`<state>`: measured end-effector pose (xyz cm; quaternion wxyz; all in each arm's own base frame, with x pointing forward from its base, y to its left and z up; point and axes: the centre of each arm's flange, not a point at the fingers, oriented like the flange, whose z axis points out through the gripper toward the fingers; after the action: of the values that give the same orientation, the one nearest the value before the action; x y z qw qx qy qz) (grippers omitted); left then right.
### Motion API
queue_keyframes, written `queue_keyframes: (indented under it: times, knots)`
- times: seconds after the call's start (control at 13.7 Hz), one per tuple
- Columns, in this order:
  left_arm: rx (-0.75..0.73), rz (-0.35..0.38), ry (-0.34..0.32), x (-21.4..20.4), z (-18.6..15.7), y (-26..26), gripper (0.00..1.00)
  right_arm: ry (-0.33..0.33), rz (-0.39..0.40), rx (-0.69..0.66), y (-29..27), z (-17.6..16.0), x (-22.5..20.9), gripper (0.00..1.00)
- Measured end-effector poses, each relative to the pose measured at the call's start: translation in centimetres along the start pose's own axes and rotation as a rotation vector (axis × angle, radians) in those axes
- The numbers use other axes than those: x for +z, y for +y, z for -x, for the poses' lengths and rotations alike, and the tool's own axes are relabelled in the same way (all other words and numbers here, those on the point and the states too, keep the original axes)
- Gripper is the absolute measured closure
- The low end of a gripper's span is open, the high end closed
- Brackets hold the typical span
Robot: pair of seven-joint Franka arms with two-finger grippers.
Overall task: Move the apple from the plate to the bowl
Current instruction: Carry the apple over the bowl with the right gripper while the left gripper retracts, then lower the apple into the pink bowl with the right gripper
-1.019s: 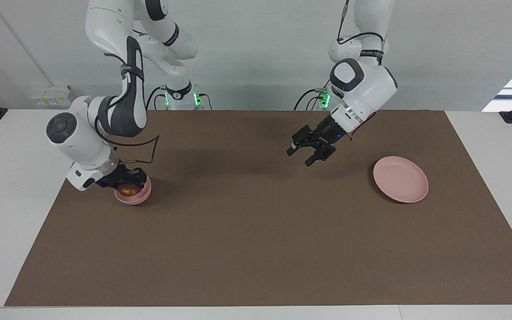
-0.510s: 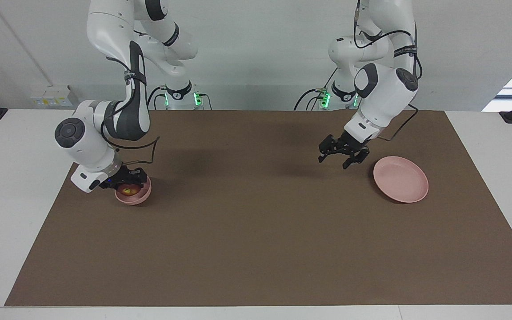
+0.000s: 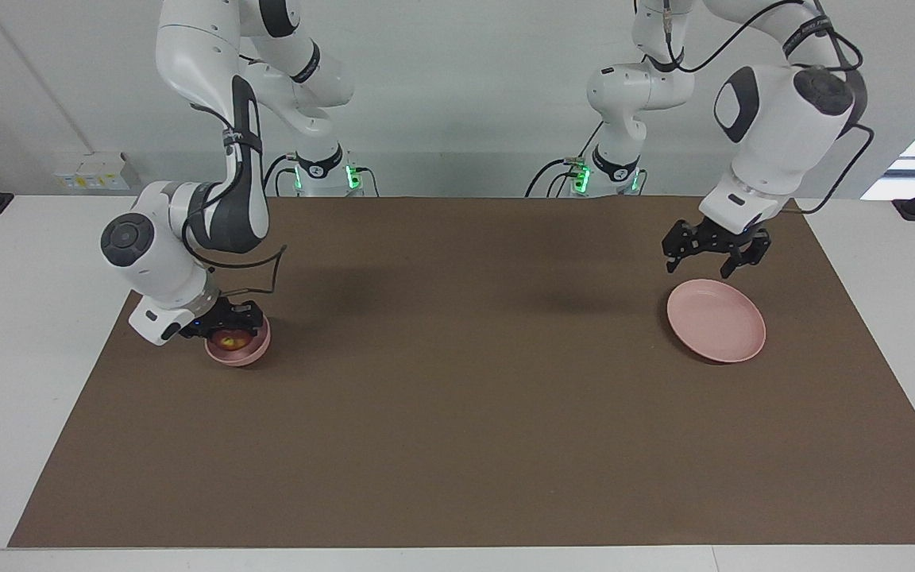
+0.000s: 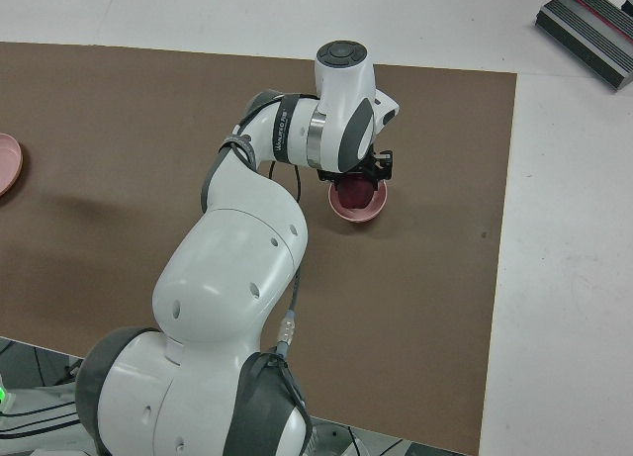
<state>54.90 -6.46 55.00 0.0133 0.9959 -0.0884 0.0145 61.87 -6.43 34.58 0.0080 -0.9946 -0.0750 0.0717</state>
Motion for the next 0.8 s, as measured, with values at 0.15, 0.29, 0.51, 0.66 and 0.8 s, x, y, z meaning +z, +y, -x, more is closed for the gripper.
queue_keyframes:
  times: [0.15, 0.29, 0.51, 0.66, 0.8]
  knots:
    - [-0.002, -0.008, -0.013, -5.6, 0.5, -0.3, 0.00, 0.000, 0.000, 0.000, 0.0, 0.0, 0.2, 0.21]
    - [-0.015, -0.005, -0.032, -9.5, 1.6, -1.0, 0.00, 0.000, 0.000, 0.000, 0.0, 0.0, 0.2, 0.21]
    - [-0.023, 0.001, -0.066, -12.4, 2.9, -1.6, 0.00, -0.002, 0.000, -0.002, -0.1, -0.1, 0.3, 0.21]
    - [-0.024, 0.002, -0.072, -13.9, 3.5, -1.6, 0.00, -0.002, 0.000, -0.004, -0.3, -0.1, 0.3, 0.21]
    - [-0.026, 0.002, -0.074, -14.6, 3.8, -1.7, 0.00, -0.002, 0.000, -0.005, -0.3, -0.2, 0.4, 0.21]
